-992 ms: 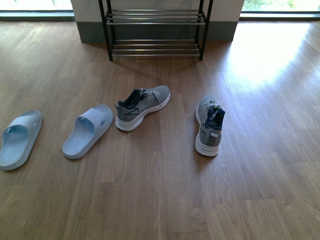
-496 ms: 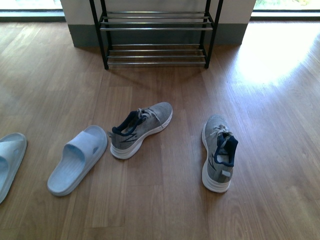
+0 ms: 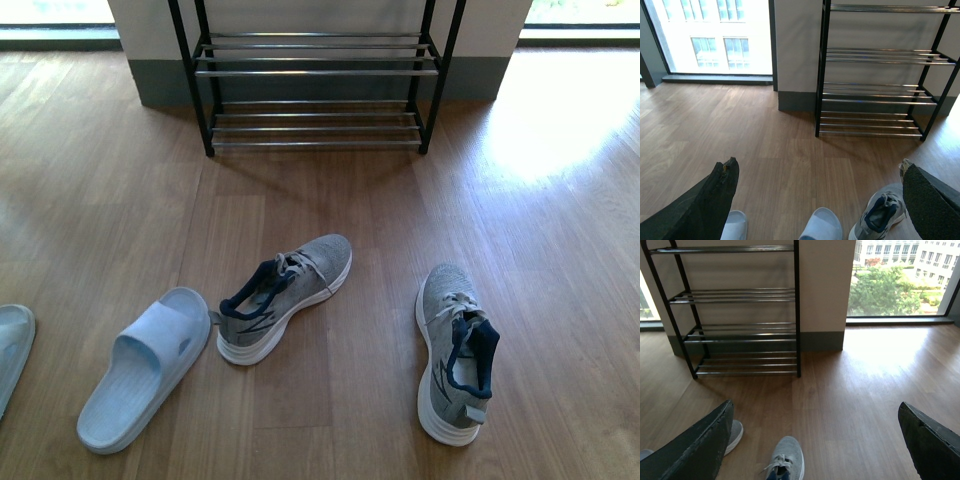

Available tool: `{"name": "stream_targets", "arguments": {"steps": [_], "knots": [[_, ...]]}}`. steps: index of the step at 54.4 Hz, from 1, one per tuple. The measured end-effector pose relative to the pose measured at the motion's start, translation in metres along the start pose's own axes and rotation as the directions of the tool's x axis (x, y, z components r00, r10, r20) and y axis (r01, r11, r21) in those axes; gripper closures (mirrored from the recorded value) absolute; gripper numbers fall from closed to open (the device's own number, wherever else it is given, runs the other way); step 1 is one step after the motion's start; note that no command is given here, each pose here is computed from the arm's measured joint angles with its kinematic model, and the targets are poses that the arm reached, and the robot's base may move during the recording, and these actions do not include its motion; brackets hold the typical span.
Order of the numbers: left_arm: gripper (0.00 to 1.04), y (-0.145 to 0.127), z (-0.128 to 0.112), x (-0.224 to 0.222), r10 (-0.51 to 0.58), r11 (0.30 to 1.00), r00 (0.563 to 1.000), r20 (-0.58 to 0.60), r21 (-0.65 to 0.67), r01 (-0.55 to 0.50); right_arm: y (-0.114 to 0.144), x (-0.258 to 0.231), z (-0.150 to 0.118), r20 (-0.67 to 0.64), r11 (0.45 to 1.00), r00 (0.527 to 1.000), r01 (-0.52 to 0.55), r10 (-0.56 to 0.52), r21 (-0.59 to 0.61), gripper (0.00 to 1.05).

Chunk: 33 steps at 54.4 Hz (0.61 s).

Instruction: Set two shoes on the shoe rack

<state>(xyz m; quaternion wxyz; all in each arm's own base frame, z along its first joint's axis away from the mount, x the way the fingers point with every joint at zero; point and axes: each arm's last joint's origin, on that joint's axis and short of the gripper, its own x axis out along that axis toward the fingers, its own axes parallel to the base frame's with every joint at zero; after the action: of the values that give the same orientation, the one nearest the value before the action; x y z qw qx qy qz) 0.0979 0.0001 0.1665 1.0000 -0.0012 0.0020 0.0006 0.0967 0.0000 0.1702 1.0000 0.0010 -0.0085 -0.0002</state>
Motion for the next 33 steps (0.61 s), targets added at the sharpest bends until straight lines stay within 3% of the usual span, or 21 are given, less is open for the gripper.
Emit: {"name": "stream_targets", "arguments": {"steps": [33], "knots": [[0.09, 0.0000, 0.0000, 0.0000, 0.000, 1.000, 1.000, 0.000, 0.000, 0.000, 0.0000, 0.0000, 0.0000, 0.000, 1.000, 1.000, 0.000, 0.000, 0.000, 0.09]]}}
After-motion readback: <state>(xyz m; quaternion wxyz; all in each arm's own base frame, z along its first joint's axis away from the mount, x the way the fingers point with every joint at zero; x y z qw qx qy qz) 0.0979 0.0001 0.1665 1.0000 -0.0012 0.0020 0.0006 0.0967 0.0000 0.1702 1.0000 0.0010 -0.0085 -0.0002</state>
